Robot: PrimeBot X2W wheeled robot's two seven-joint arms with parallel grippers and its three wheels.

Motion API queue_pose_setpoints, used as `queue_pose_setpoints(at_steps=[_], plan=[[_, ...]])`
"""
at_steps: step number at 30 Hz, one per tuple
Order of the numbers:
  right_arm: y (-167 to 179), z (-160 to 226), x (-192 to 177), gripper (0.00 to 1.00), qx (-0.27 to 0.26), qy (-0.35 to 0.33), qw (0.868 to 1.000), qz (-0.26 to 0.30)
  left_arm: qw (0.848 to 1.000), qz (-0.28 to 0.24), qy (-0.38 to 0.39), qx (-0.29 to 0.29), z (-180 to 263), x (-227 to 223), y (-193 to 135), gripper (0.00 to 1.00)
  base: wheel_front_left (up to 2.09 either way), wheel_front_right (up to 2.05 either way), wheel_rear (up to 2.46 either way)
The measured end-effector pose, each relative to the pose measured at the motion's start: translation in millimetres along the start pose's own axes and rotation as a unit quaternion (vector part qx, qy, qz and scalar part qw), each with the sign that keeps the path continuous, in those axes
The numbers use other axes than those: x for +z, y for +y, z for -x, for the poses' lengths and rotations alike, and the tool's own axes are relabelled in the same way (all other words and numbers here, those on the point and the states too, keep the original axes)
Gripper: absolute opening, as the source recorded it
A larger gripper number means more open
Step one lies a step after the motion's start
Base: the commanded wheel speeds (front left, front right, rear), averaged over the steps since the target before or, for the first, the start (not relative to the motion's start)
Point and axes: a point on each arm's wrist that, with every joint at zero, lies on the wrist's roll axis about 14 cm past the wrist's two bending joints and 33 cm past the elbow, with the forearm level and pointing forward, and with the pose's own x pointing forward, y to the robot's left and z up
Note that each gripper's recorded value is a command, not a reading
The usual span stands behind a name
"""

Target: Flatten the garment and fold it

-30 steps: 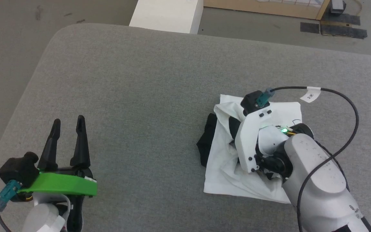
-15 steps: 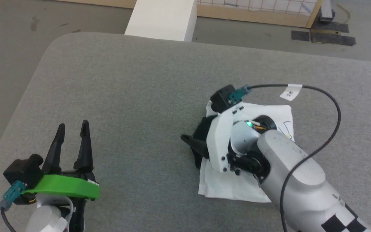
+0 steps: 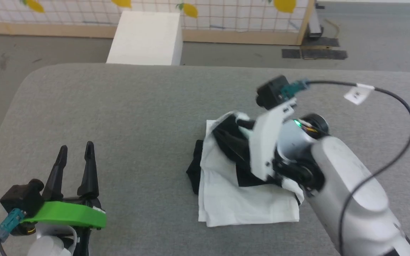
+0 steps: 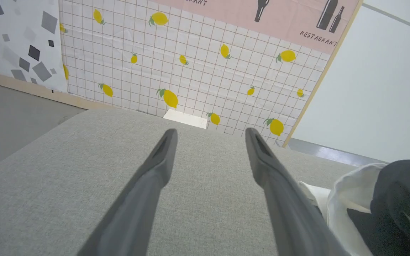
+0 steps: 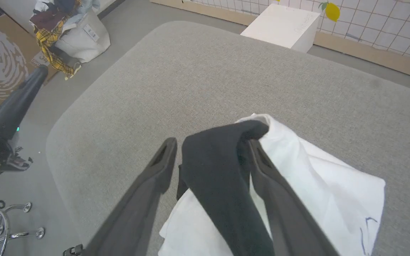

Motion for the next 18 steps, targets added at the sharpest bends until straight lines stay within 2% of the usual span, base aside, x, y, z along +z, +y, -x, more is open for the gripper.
queue_pose_setpoints(at_steps=[4,8,11,13,18], plan=[[-5.5,27.8,-17.4,1.00,-0.008,0.021,1.000,-0.014,1.000,0.003,0.000,-0.011,-2.5,-1.1,-7.3,1.00,0.00,0.00,0.00],[-6.4,49.0,-12.3,1.00,-0.013,-0.007,0.999,-0.028,1.000,0.005,0.002,-0.015,-4.4,-2.8,-10.7,1.00,0.00,0.00,0.00],[-25.0,63.6,-4.6,1.00,-0.050,-0.034,0.998,-0.034,1.000,0.005,0.004,-0.015,-4.7,-4.3,-10.3,1.00,0.00,0.00,0.00],[-45.7,72.2,-5.4,1.00,-0.094,-0.037,0.995,-0.027,1.000,0.005,0.006,-0.014,-5.0,-5.6,-9.9,1.00,0.00,0.00,0.00],[-79.9,74.7,-24.4,1.00,-0.163,0.001,0.986,-0.029,1.000,0.004,0.013,-0.011,-5.5,-10.8,-7.9,1.00,0.00,0.00,0.00]])
